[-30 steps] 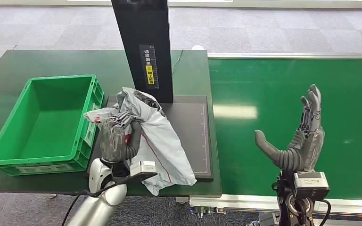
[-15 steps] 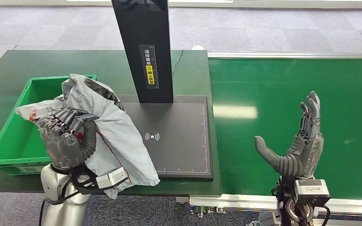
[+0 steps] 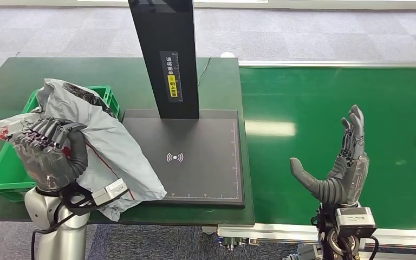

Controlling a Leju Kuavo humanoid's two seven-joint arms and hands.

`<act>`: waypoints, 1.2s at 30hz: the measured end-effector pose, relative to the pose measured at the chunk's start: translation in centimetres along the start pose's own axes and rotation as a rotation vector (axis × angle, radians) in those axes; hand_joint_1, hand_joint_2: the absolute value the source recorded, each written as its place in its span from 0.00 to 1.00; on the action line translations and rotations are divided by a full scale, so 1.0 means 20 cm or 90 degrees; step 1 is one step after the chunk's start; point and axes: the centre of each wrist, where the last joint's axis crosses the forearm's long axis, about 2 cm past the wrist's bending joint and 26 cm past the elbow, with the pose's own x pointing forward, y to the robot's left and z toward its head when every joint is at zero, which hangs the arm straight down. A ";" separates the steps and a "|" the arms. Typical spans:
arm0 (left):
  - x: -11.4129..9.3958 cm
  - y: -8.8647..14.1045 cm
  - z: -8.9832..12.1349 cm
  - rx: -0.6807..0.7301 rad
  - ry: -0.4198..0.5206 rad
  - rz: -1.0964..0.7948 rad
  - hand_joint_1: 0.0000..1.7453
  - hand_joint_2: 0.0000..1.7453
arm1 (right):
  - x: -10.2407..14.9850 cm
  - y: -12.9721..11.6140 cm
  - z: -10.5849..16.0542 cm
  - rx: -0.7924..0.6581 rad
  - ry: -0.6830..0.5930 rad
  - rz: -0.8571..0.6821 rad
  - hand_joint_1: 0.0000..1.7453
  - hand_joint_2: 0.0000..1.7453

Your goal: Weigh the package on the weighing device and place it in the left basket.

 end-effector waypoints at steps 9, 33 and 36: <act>-0.02 0.01 0.00 -0.003 -0.001 -0.016 1.00 1.00 | 0.00 0.00 0.00 0.000 0.000 0.001 0.00 1.00; -0.97 -0.07 -1.04 -0.181 0.278 -0.362 1.00 1.00 | 0.02 -0.07 0.09 0.016 0.015 0.005 0.00 1.00; -0.99 -0.10 -1.05 -0.252 0.346 -0.375 1.00 1.00 | 0.01 -0.07 0.08 0.014 0.012 0.009 0.00 1.00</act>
